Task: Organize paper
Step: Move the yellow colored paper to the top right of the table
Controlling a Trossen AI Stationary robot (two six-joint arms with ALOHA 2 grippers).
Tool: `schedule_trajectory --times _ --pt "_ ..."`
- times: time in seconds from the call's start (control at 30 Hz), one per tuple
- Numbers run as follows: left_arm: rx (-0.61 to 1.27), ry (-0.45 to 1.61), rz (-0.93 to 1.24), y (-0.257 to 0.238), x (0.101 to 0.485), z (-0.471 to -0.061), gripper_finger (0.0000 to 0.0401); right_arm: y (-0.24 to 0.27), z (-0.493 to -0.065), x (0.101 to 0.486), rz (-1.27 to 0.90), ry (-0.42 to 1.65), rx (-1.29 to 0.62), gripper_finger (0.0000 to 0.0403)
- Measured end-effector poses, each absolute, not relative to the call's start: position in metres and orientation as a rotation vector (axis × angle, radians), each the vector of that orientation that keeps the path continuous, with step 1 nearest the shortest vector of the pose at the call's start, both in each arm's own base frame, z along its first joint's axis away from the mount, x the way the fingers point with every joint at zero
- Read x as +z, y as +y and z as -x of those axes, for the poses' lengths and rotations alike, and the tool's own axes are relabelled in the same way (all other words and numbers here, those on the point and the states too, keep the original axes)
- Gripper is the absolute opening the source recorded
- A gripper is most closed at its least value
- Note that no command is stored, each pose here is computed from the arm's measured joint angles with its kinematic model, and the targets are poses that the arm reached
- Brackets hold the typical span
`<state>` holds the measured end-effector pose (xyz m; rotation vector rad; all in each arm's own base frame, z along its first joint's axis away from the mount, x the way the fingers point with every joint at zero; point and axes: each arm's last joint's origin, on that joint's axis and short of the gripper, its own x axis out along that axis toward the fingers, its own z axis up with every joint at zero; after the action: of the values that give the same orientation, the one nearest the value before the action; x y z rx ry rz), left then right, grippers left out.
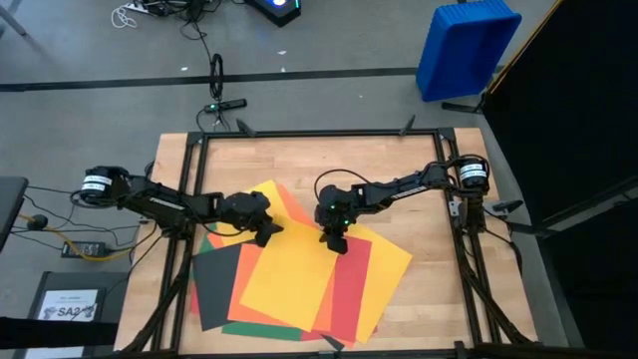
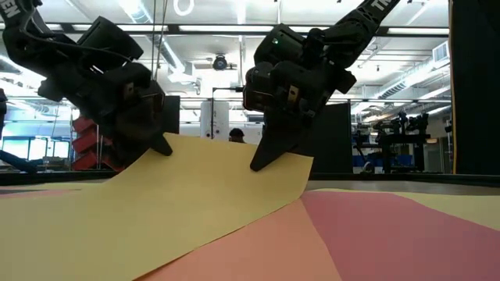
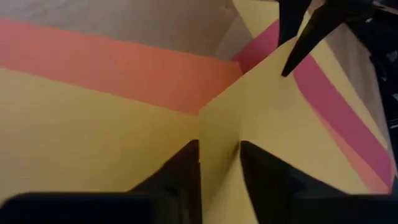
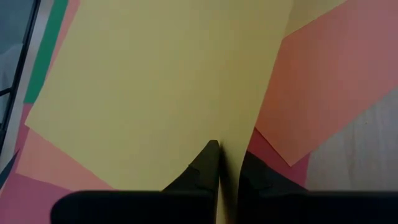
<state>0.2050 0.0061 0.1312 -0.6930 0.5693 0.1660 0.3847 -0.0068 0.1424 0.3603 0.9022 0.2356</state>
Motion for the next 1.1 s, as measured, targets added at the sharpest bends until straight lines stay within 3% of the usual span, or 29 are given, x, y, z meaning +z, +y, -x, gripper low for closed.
schedule_trajectory --times 0.17,0.67,1.1 --pt "0.105 0.559 0.687 0.005 0.134 -0.206 0.0007 -0.007 -0.385 0.142 -0.366 0.902 0.232 0.0000" --pt "-0.050 0.384 0.667 0.003 0.168 -0.229 0.0000 -0.013 -0.398 0.167 -0.417 0.906 0.207 0.0000" --pt "-0.039 0.371 0.659 0.008 0.174 -0.233 0.0000 -0.017 -0.386 0.200 -0.313 0.946 0.088 0.0000"
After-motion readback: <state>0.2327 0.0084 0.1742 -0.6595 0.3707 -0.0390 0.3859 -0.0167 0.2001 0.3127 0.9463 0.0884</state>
